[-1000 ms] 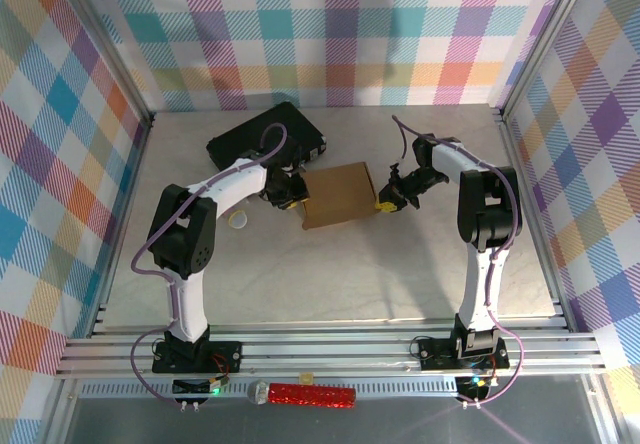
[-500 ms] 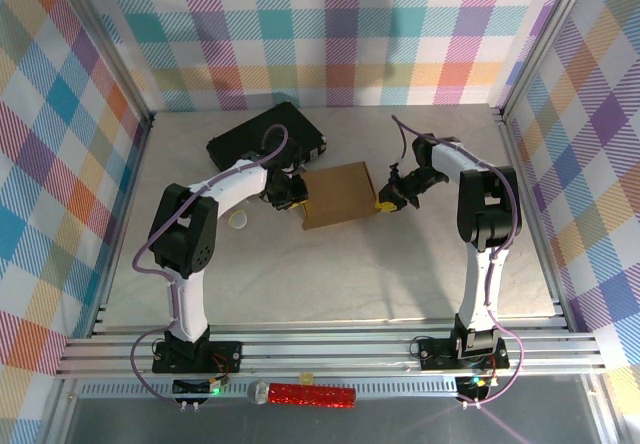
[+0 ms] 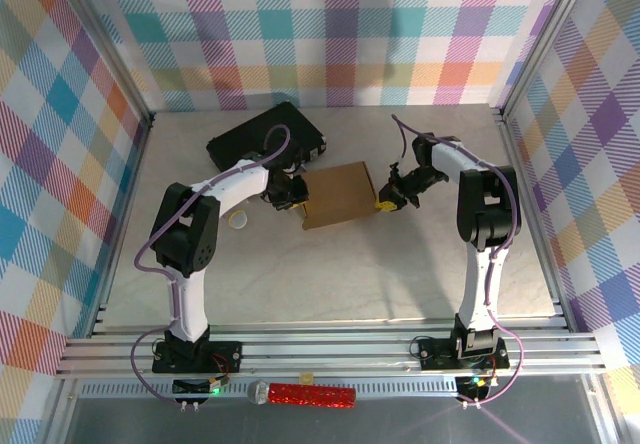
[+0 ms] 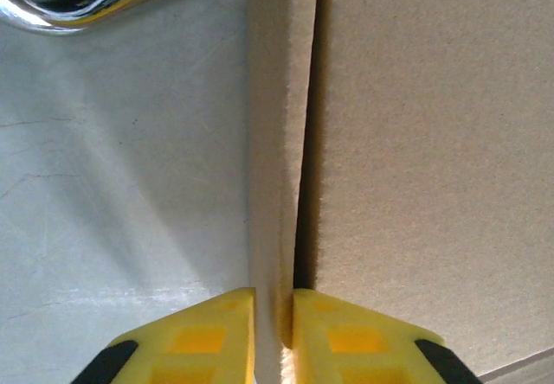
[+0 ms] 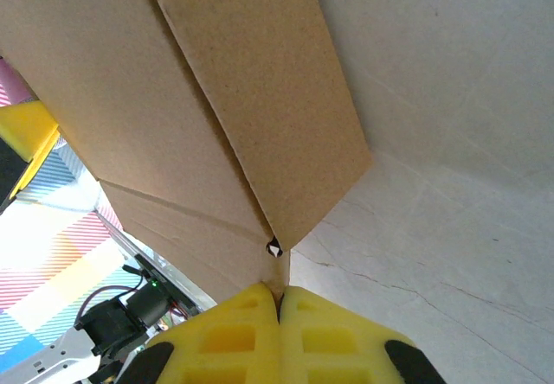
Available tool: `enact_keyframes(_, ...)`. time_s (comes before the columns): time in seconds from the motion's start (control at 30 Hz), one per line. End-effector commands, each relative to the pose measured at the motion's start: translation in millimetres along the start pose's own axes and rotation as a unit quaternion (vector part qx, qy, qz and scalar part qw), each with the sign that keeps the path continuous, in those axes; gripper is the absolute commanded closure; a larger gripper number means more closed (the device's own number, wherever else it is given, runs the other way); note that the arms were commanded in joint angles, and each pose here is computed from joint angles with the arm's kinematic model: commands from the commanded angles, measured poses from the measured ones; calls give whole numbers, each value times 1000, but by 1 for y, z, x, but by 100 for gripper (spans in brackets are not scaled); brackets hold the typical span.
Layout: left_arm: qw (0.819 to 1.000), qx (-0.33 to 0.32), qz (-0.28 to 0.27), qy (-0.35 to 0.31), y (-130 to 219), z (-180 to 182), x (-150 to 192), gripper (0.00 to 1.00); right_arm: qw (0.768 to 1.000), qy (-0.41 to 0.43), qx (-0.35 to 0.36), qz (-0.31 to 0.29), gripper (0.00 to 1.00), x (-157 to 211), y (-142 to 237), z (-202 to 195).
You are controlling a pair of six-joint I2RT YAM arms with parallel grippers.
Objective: Fold the paper box
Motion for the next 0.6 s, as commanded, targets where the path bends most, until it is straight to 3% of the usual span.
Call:
enact_keyframes(0.0,993,-109,41,1,-43,49,23,87,1000,-1,11,11,95,0,-4,-3)
enact_keyframes(0.17,995,-95,40,5,-45,46,23,100,1000,-1,10,11,95,0,-4,-3)
enact_keyframes(0.3,995,-98,38,3,-38,43,21,100,1000,1,11,7,93,-1,-2,-1)
enact_keyframes(0.4,994,-93,49,10,-26,38,21,100,1000,15,13,-13,74,-4,9,10)
enact_keyframes(0.57,988,-69,133,45,-6,23,32,100,996,44,26,-75,42,-12,46,39)
Point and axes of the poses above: each hand's point on the last joint's axis, 136 mm out from that joint toward the fingers, its own y axis back along the fingers, its own z axis along the line the jaws close on, x = y × z, the point moved 5 cm from there along y, back along the fingers, and after that the axes turned 15 degrees about y, right-handed, at the moved point
